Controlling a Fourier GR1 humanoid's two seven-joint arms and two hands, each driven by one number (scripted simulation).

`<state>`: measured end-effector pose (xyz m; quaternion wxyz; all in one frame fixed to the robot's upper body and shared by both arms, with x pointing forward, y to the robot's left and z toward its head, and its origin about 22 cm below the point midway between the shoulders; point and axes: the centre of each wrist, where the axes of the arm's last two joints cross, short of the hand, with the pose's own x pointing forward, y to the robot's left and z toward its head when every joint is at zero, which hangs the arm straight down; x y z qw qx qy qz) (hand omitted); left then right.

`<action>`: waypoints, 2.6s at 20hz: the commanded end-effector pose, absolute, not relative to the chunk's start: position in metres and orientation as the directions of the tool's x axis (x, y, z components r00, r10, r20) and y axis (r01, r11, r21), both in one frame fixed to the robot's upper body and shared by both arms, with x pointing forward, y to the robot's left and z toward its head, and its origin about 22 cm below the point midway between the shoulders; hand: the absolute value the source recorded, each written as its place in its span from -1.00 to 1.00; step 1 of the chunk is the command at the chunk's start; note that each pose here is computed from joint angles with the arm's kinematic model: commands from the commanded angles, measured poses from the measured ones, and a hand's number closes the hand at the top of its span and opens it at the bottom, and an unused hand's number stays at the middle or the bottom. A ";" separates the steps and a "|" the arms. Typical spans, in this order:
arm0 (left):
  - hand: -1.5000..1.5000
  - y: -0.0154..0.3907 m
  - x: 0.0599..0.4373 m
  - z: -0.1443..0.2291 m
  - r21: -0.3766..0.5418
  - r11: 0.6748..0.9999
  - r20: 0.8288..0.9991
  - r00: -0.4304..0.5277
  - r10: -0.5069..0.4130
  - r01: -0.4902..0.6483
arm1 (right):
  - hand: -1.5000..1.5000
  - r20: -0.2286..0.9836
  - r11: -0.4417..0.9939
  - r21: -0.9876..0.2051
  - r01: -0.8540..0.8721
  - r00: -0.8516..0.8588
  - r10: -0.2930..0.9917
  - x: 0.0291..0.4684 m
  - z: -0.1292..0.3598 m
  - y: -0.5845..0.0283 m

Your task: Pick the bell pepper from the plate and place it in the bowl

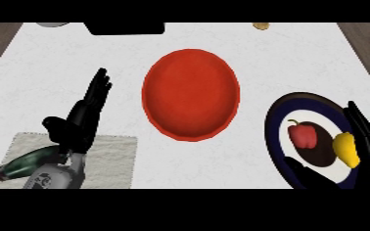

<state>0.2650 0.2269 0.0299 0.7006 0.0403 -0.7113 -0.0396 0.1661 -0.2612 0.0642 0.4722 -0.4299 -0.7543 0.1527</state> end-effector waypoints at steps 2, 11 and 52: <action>0.00 0.218 0.276 0.027 0.117 0.993 0.993 -0.032 -0.117 0.020 | -1.00 0.574 0.513 -0.707 0.487 -0.029 0.818 0.160 0.109 -0.247; 0.00 0.220 0.272 0.040 0.122 0.992 0.992 -0.033 -0.121 0.036 | -1.00 0.544 0.485 -0.836 0.256 0.282 0.790 0.174 0.121 -0.230; 0.00 0.211 0.272 0.026 0.108 0.994 0.994 -0.015 -0.108 0.011 | -1.00 0.745 0.715 -0.667 0.211 0.215 0.632 0.181 0.023 -0.281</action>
